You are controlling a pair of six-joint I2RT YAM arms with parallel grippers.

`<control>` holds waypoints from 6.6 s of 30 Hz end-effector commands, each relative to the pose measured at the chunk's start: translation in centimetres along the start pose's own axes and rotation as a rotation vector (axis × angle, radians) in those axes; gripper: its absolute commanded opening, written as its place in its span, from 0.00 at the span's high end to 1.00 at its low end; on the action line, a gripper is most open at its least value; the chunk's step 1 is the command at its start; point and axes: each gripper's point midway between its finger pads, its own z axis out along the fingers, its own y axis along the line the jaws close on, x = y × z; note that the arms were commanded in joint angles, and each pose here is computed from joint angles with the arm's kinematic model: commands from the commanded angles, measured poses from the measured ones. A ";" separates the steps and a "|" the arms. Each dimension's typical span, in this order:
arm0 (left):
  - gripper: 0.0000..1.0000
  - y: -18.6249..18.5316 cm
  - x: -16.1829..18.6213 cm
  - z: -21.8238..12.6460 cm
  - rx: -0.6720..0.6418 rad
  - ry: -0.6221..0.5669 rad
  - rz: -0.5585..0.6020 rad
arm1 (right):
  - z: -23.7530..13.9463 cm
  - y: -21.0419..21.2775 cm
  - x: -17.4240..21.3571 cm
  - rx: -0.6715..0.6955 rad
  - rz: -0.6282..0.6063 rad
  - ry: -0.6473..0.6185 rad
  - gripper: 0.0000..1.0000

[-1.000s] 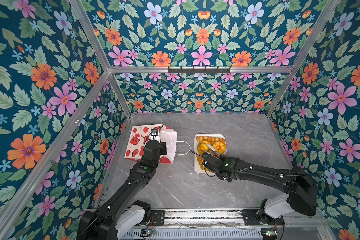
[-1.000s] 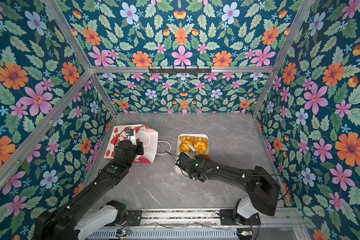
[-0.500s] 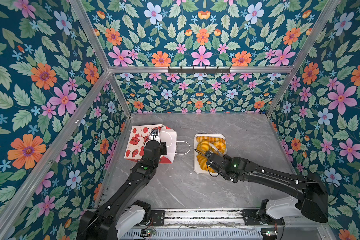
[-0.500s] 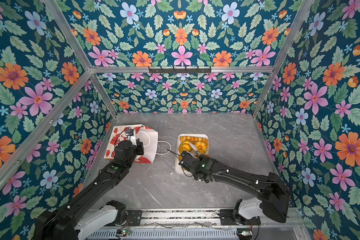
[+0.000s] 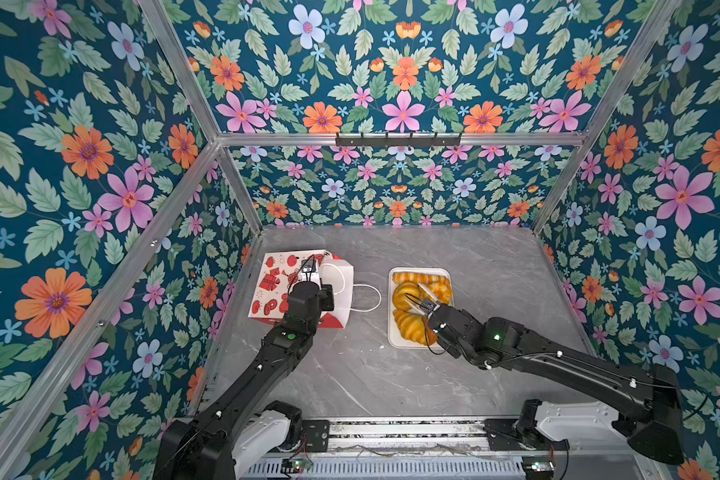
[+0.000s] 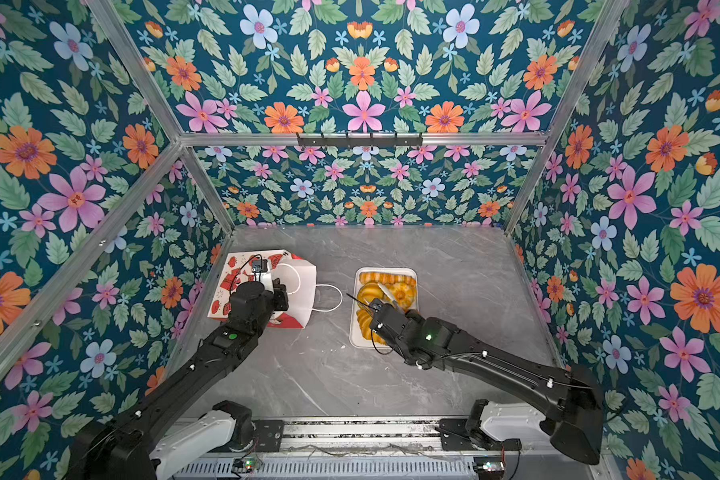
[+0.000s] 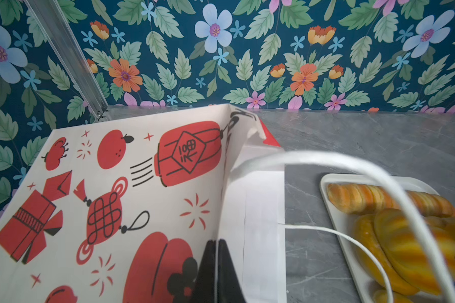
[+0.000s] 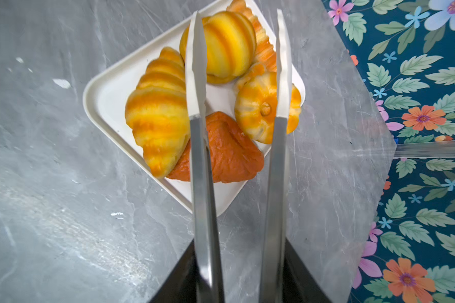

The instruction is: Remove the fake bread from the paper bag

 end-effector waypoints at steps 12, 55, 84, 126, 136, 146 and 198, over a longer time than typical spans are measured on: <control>1.00 -3.1 -6.9 -2.3 0.181 -0.107 -0.097 | 1.0 -6.2 4.3 -0.020 0.661 0.037 0.64; 0.98 -9.3 -6.4 -3.7 0.612 0.149 -0.732 | 10.0 -7.9 15.2 -0.062 1.221 0.406 0.20; 0.85 -9.1 -10.8 -3.1 0.871 0.095 -0.993 | 10.8 -6.7 14.8 -0.128 1.242 0.394 0.21; 0.62 -6.9 -7.0 0.6 0.819 0.159 -1.064 | 11.2 -6.1 14.7 -0.163 1.246 0.390 0.21; 0.43 -5.4 -6.4 1.1 0.758 0.191 -1.035 | 11.0 -5.9 14.8 -0.162 1.248 0.384 0.21; 0.23 -3.0 -5.6 0.2 0.591 0.224 -0.961 | 11.0 -5.9 14.8 -0.164 1.249 0.384 0.21; 0.21 -1.1 -8.2 -2.4 0.438 0.214 -0.813 | -1.1 4.1 -13.0 -0.733 0.761 -0.160 0.22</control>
